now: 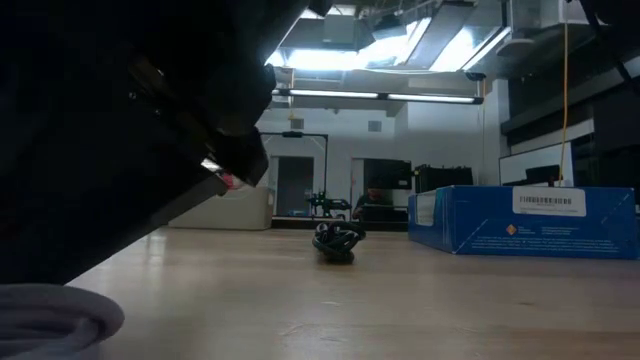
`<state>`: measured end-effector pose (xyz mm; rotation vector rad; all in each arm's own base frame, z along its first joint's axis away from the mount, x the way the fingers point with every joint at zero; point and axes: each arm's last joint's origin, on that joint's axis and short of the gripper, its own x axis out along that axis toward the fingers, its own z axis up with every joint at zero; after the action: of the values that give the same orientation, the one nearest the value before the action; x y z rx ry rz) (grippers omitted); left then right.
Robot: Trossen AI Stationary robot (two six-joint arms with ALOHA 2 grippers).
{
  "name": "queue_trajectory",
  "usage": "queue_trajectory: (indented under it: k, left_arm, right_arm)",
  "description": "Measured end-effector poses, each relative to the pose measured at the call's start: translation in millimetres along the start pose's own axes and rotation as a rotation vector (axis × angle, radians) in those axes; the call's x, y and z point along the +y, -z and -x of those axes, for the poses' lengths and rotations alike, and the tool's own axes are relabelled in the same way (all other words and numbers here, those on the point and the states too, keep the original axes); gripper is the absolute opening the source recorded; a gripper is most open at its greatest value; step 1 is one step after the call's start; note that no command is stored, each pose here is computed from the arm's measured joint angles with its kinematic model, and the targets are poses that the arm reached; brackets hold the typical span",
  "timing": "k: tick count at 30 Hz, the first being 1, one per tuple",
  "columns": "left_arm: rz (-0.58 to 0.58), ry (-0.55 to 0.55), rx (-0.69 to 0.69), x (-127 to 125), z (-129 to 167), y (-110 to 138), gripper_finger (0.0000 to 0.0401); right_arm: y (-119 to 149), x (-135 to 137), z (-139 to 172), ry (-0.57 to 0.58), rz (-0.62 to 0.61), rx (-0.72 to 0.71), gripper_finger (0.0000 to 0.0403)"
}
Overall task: Pick and place USB-C Cables
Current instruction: Put the light purple charger cable into the gray bin
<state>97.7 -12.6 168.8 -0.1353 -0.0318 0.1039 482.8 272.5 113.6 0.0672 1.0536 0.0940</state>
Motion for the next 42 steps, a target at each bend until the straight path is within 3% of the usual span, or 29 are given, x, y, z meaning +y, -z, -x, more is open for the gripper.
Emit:
queue_trajectory:
  k: [10,17,26,35,42]
  left_arm:
    - [0.000,0.000,0.000,0.0,0.0,0.0,0.0110]
    - [0.000,0.000,0.000,0.0,0.0,0.0,0.0110]
    - [0.001,0.000,0.000,0.0,0.0,0.0,0.0110]
    - [0.001,0.001,0.000,0.0,0.0,0.0,0.0110]
    - [0.000,0.001,0.000,0.0,0.0,0.0,0.0110]
  right_arm:
    - [-1.6,-5.6,-1.5,0.065,0.013,-0.025,0.0077]
    - [-5.1,-13.1,-2.4,0.115,-0.118,-0.057,0.0019]
    - [-9.7,-22.0,2.4,0.231,-0.152,-0.100,0.0018]
    - [-14.9,-32.1,53.6,0.415,-0.154,-0.066,0.0017]
    - [-9.4,-38.8,62.5,0.493,-0.175,-0.014,0.0017]
